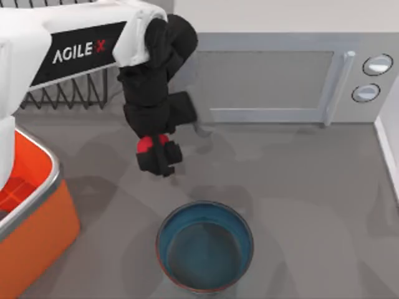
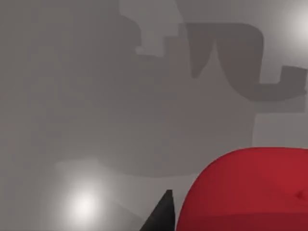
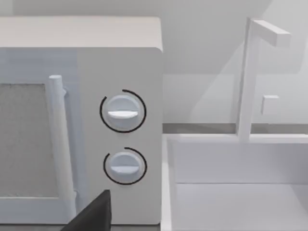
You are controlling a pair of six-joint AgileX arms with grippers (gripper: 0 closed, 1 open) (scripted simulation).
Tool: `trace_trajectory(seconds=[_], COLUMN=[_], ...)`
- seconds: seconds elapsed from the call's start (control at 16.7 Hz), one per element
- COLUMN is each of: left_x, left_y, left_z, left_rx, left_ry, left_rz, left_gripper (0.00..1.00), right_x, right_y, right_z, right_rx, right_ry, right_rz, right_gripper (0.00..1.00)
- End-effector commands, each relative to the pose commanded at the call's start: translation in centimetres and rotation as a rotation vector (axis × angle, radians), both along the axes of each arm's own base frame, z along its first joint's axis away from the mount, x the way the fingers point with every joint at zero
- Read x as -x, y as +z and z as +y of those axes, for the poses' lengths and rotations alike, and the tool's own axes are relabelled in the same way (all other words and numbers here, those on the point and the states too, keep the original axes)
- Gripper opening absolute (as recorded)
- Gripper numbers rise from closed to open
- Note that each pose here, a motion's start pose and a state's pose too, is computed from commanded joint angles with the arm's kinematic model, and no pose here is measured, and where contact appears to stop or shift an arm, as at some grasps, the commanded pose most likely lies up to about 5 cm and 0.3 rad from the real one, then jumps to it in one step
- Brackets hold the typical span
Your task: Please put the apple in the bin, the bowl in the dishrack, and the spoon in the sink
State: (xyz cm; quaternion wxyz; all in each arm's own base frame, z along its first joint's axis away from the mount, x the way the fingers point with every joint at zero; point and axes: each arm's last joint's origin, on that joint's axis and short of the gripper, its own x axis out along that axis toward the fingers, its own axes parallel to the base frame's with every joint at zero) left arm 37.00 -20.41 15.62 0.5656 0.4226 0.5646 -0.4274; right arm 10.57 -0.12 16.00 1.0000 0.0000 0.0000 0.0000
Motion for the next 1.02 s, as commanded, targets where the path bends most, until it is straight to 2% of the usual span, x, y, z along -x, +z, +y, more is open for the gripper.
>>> trace_trajectory(seconds=[0.3,0.66,0.84,1.02], left_x=[0.4,0.4,0.8,2.5], left_y=[5.4,5.7,7.0,9.1], left_z=[0.2,0.9,5.3,10.7], left_rx=[0.000,0.000,0.000,0.008], left_ry=[-0.002,0.028,0.215,0.503], left_rz=[-0.002,0.000,0.012,0.004], left_gripper=[0.00,0.00,0.00,0.00], right_x=[0.0,0.0,0.0,0.0], right_y=[0.0,0.0,0.0,0.0], right_z=[0.0,0.0,0.0,0.0], right_rx=[0.000,0.000,0.000,0.000], right_ry=[0.000,0.000,0.000,0.000], right_rz=[0.000,0.000,0.000,0.000], right_gripper=[1.00,1.00,1.00,1.00])
